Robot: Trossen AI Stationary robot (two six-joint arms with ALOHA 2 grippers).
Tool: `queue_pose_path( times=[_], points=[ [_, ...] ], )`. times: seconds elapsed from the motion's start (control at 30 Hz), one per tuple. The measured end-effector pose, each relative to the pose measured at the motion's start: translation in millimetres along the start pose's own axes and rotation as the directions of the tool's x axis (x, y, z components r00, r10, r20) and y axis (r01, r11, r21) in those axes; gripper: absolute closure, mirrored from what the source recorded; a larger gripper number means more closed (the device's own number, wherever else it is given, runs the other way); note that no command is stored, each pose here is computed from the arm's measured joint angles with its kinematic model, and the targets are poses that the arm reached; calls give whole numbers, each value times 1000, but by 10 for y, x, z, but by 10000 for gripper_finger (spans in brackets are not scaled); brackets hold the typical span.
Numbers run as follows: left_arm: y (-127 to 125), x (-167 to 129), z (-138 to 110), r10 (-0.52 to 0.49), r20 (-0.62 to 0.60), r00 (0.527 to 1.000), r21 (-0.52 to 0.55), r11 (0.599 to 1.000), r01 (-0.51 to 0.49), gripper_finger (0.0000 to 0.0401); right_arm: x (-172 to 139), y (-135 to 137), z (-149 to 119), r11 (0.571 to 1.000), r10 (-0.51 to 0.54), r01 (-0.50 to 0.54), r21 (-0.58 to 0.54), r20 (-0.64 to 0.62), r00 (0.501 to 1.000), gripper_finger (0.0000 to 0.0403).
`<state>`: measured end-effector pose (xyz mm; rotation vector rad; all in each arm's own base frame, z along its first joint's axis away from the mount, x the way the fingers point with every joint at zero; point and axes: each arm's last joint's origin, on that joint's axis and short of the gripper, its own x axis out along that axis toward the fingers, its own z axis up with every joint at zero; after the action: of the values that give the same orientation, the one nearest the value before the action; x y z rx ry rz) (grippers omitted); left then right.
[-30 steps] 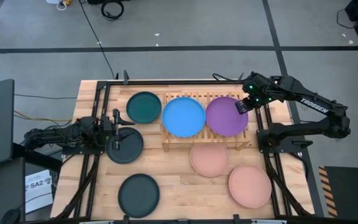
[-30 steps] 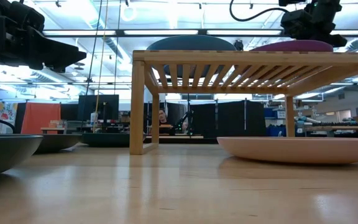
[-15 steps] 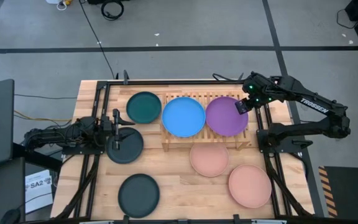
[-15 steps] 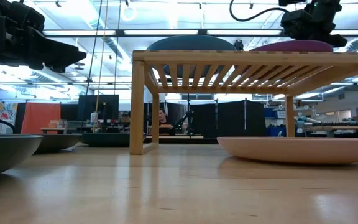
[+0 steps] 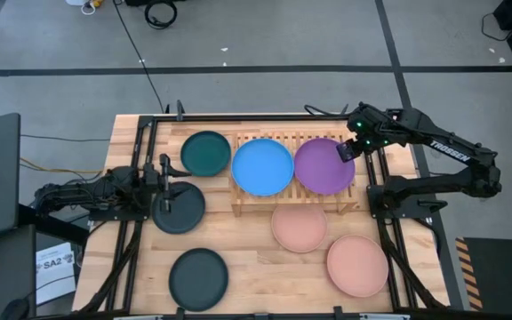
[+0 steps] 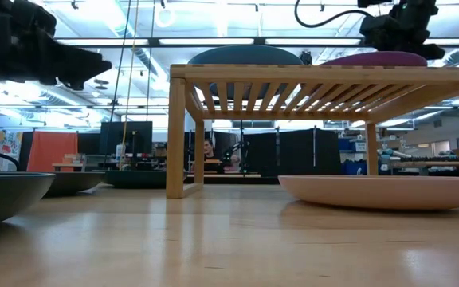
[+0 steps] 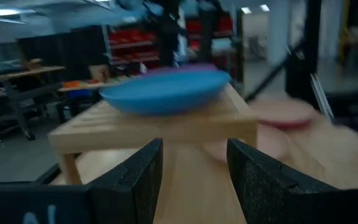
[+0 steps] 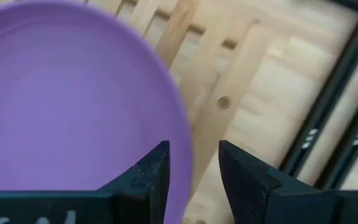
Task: Place and stack plates onto a shelf
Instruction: Stack the green plate on top of the purple plate on the shelf
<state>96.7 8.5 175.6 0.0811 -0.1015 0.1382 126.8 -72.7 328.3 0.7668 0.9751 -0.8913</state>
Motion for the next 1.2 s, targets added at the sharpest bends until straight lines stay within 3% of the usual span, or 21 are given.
queue_pose_path(
  times=[0.13,0.27,0.43,0.6,0.83,1.03,1.2],
  points=[
    [56,-10,93,173,71,982,-176,972,-158,216,-9,-14,9,999,-36,36,2,39,999,260],
    [116,-23,220,341,69,938,-258,914,-313,218,-12,-14,7,999,-34,34,3,39,999,260],
    [151,36,385,410,21,912,-276,879,-389,228,-12,-15,6,999,-34,34,2,39,999,260],
    [237,171,529,480,-167,862,-241,828,-507,231,-12,-15,6,999,-33,33,3,39,999,260],
    [507,438,744,552,-468,691,-107,740,-664,232,-12,-15,6,999,-33,33,3,38,999,260],
    [887,668,779,481,-687,545,-83,693,-716,232,-12,-15,6,999,-33,33,3,38,999,260],
    [1235,788,659,433,-786,441,-68,649,-758,232,-12,-15,6,999,-33,33,2,38,999,261]
  ],
)
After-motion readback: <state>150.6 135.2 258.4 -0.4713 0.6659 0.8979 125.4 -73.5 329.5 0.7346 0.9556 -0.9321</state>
